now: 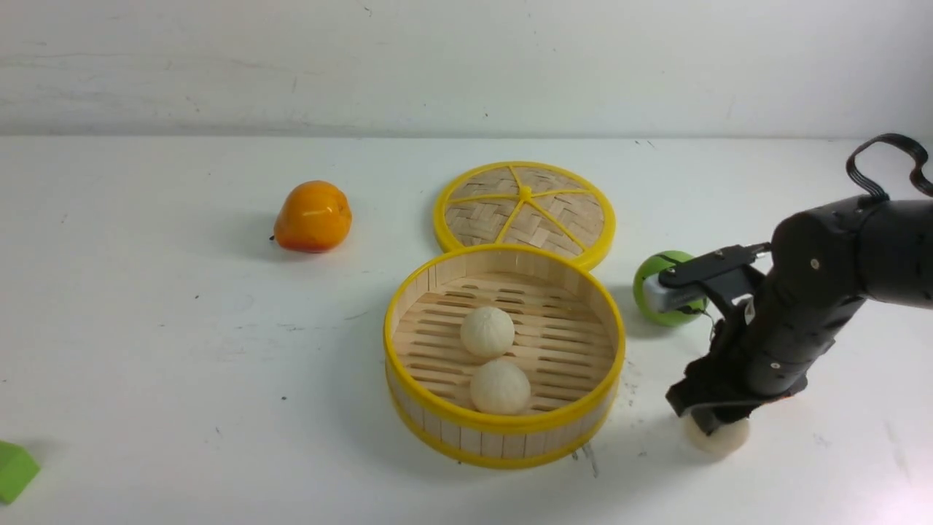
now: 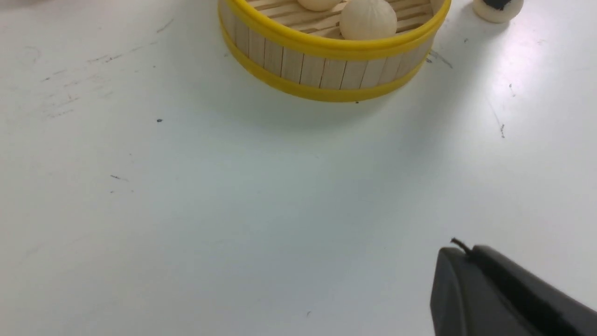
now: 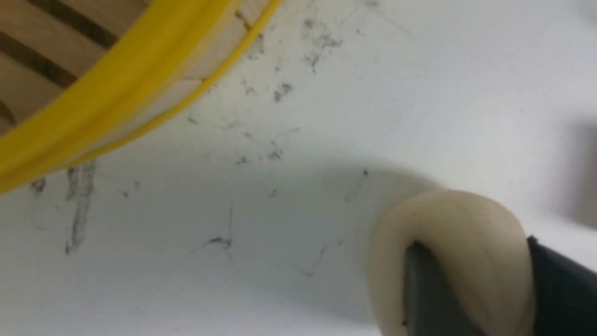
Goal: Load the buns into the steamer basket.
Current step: Use the right arm to grab a steamed stuffed bun, then use the right arm to put the steamed stuffed bun into the steamer
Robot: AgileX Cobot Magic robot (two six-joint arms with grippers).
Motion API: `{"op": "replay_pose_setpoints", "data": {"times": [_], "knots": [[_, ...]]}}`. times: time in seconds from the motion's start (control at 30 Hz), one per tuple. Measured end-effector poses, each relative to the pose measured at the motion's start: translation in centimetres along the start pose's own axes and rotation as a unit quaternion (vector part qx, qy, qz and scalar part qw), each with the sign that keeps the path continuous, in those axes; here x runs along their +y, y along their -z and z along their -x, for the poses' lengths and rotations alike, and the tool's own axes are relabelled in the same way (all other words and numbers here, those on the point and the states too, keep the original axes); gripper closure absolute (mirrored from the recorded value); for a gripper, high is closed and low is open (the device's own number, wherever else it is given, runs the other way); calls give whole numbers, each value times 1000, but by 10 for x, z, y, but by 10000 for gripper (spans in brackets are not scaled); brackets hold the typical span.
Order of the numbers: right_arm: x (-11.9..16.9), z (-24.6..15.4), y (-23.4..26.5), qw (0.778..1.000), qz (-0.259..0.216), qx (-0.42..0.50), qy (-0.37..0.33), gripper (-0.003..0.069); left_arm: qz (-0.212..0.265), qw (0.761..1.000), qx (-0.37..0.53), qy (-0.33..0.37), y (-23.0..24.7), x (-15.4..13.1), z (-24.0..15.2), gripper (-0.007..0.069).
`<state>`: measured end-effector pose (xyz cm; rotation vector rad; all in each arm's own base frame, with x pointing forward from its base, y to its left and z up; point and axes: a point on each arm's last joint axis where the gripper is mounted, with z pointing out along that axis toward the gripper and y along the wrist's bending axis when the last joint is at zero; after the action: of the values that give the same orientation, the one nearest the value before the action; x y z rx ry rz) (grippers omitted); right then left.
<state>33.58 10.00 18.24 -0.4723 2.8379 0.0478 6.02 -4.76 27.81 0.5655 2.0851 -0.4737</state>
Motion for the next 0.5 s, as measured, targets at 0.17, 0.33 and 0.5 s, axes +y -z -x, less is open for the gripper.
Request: {"op": "replay_pose_setpoints", "data": {"times": [0.17, 0.33, 0.5], "knots": [[6, 19, 32, 1000, -1, -11, 15, 638, 0, 1000, 1, 0, 0, 0, 0, 638], [38, 47, 83, 996, 10, -67, 56, 638, 0, 1000, 2, 0, 0, 0, 0, 636], [83, 76, 113, 987, 36, -121, 102, 638, 0, 1000, 2, 0, 0, 0, 0, 629]]}}
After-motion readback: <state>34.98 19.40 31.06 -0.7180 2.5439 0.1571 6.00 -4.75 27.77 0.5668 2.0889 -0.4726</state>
